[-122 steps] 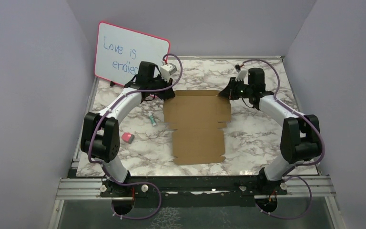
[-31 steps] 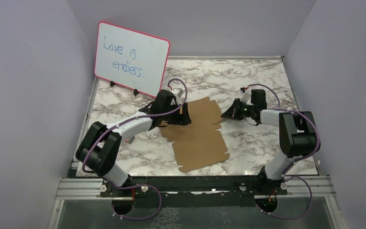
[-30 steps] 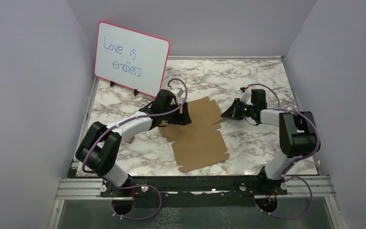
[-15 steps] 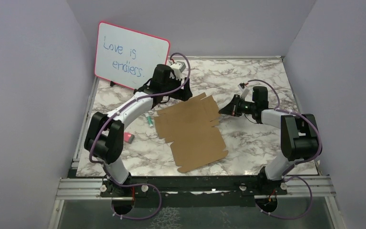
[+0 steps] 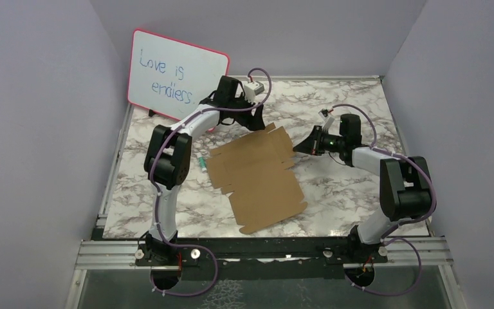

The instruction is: Fold the paper box

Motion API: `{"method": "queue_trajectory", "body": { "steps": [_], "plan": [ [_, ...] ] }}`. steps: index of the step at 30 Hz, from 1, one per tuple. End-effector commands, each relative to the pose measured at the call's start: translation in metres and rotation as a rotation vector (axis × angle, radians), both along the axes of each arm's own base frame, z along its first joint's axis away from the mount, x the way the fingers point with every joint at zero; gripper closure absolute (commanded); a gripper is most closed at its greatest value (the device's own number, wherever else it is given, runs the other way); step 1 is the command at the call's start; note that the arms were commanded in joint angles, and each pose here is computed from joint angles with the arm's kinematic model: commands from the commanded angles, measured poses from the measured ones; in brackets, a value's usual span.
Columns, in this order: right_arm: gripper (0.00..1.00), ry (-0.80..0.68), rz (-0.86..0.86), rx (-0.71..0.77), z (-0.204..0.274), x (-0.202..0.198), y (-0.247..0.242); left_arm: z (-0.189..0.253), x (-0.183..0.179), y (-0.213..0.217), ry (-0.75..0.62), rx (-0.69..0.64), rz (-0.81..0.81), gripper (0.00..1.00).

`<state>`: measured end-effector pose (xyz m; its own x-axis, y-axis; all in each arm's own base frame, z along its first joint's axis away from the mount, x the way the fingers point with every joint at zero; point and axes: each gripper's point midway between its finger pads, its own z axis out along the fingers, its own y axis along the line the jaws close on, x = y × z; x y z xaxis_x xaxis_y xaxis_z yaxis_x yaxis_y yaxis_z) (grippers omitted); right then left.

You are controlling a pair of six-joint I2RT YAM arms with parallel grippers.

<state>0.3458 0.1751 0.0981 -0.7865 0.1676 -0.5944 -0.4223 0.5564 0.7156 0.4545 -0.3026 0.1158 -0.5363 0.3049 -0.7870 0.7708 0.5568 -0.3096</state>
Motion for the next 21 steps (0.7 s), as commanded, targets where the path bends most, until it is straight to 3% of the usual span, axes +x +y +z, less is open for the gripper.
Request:
{"method": "queue_trajectory", "body": {
  "steps": [1, 7, 11, 21],
  "plan": [
    [0.99, -0.112, 0.047, 0.012, 0.027, 0.005, 0.007, 0.002, -0.009, -0.012, 0.015, -0.059, -0.16, 0.29],
    [0.99, -0.123, 0.055, 0.011, 0.03, 0.004, 0.009, -0.014, -0.014, -0.013, 0.079, -0.101, -0.22, 0.39],
    [0.99, -0.129, 0.058, 0.01, 0.03, 0.004, 0.01, -0.021, -0.013, -0.007, 0.113, -0.112, -0.216, 0.57],
    [0.99, -0.107, 0.056, 0.009, 0.022, 0.003, 0.011, -0.014, -0.024, -0.005, 0.148, -0.181, -0.267, 0.78]
  ]
}}
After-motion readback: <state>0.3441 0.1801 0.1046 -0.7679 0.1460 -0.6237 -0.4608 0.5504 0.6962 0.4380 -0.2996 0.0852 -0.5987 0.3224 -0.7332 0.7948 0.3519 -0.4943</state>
